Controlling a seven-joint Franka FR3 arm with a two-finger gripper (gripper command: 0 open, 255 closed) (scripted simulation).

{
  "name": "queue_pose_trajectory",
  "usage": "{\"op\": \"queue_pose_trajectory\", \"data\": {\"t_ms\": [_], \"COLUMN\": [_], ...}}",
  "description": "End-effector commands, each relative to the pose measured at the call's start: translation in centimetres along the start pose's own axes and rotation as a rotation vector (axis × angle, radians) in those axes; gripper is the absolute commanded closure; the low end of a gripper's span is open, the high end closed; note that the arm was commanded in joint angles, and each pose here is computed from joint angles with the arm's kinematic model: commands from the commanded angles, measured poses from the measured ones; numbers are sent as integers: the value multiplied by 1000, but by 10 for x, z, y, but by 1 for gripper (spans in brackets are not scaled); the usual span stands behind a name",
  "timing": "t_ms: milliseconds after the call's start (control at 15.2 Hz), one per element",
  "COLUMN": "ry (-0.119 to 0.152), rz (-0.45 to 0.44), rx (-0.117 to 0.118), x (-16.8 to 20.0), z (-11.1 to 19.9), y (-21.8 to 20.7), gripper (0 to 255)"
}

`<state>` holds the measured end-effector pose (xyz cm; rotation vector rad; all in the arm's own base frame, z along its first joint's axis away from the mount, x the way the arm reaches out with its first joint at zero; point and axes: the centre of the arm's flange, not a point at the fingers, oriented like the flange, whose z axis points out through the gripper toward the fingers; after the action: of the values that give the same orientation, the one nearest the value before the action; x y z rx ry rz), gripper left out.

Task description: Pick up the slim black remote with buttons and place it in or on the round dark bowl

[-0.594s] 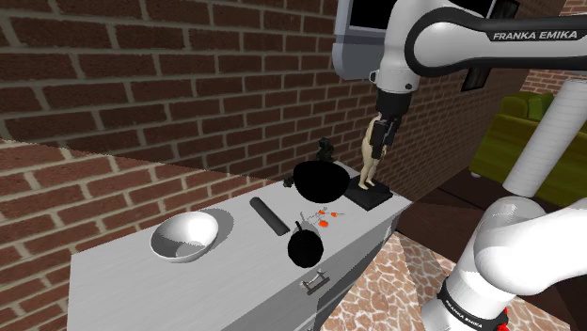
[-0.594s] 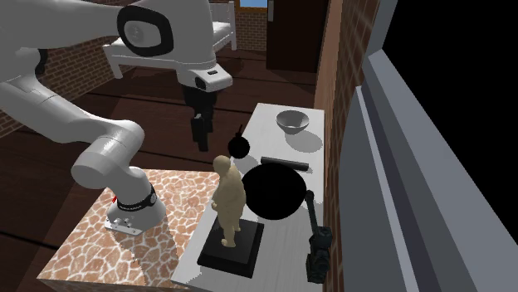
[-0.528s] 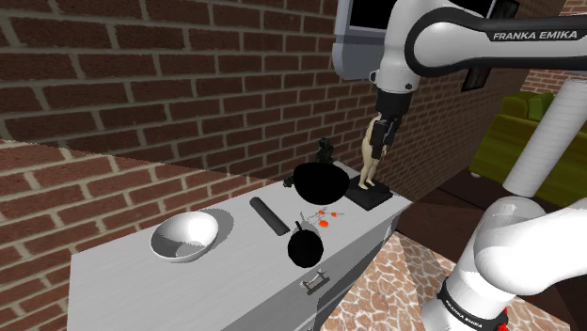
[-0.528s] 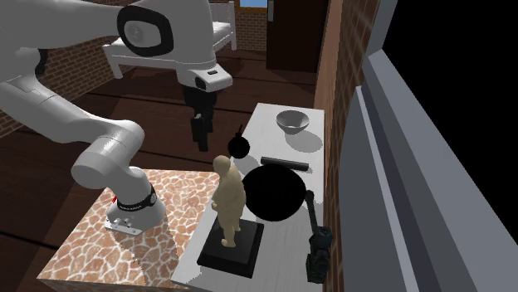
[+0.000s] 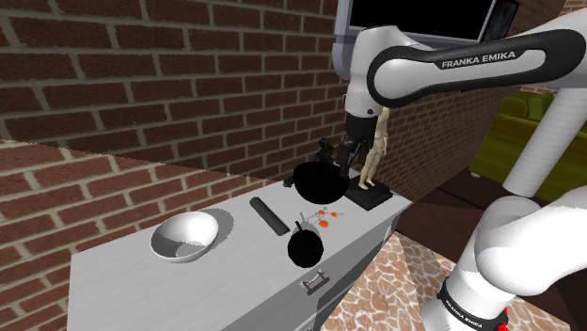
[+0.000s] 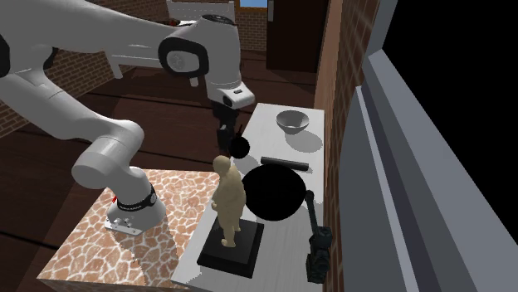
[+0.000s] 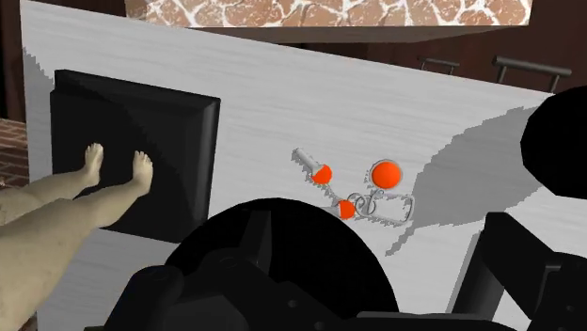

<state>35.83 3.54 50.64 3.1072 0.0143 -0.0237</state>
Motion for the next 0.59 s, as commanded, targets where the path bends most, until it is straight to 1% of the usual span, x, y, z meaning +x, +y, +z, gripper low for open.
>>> {"op": "queue_pose_trajectory", "data": {"t_ms": [0,528], "ry": [3,7], "rz": [27,126], "rx": [13,59], "x": [16,79], "z": [14,73], "y": [-15,-67], "gripper": [0,0]}}
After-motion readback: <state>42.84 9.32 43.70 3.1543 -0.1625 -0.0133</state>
